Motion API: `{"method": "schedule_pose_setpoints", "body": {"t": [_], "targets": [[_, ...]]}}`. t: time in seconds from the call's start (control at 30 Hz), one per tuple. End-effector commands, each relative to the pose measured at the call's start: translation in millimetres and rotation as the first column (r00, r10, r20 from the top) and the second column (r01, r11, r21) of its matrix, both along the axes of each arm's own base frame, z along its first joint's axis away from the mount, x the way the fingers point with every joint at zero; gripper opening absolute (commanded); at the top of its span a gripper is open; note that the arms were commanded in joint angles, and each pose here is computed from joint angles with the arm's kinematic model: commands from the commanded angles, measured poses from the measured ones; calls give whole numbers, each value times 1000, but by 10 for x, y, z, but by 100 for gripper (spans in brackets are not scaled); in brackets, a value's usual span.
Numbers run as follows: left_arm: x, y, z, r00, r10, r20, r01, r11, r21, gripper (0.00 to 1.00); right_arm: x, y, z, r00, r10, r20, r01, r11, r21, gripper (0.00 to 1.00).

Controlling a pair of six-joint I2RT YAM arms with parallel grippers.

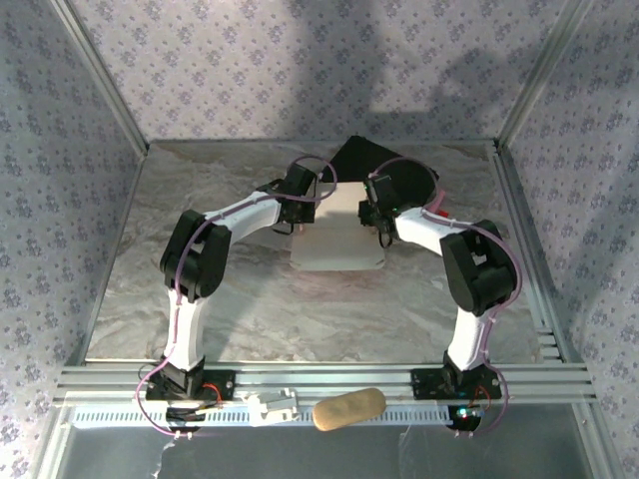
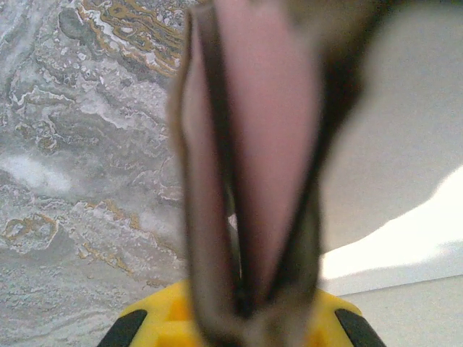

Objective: Fold the paper box

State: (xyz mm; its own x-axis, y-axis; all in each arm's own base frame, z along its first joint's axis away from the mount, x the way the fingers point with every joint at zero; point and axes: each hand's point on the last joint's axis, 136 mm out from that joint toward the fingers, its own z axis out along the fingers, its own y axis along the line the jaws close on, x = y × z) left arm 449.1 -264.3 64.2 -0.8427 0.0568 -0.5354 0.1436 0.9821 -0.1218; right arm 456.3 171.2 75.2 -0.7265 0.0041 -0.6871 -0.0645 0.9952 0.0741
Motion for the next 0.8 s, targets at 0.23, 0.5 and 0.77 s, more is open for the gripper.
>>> {"method": "schedule_pose_setpoints", "body": {"t": [0.23, 0.5, 0.77], "targets": [[92, 183, -132, 998, 62, -5, -61, 995, 72, 0, -35, -193, 60, 989, -148, -6, 145, 975, -168, 0], [143, 283, -177, 992, 118, 35, -121, 988, 99, 8, -214, -272, 4, 971, -229, -75, 209, 955, -209, 0], [135, 221, -162, 987, 117, 111, -131, 983, 132, 0, -237, -250, -78, 969, -226, -100, 204, 959, -195, 0]]}}
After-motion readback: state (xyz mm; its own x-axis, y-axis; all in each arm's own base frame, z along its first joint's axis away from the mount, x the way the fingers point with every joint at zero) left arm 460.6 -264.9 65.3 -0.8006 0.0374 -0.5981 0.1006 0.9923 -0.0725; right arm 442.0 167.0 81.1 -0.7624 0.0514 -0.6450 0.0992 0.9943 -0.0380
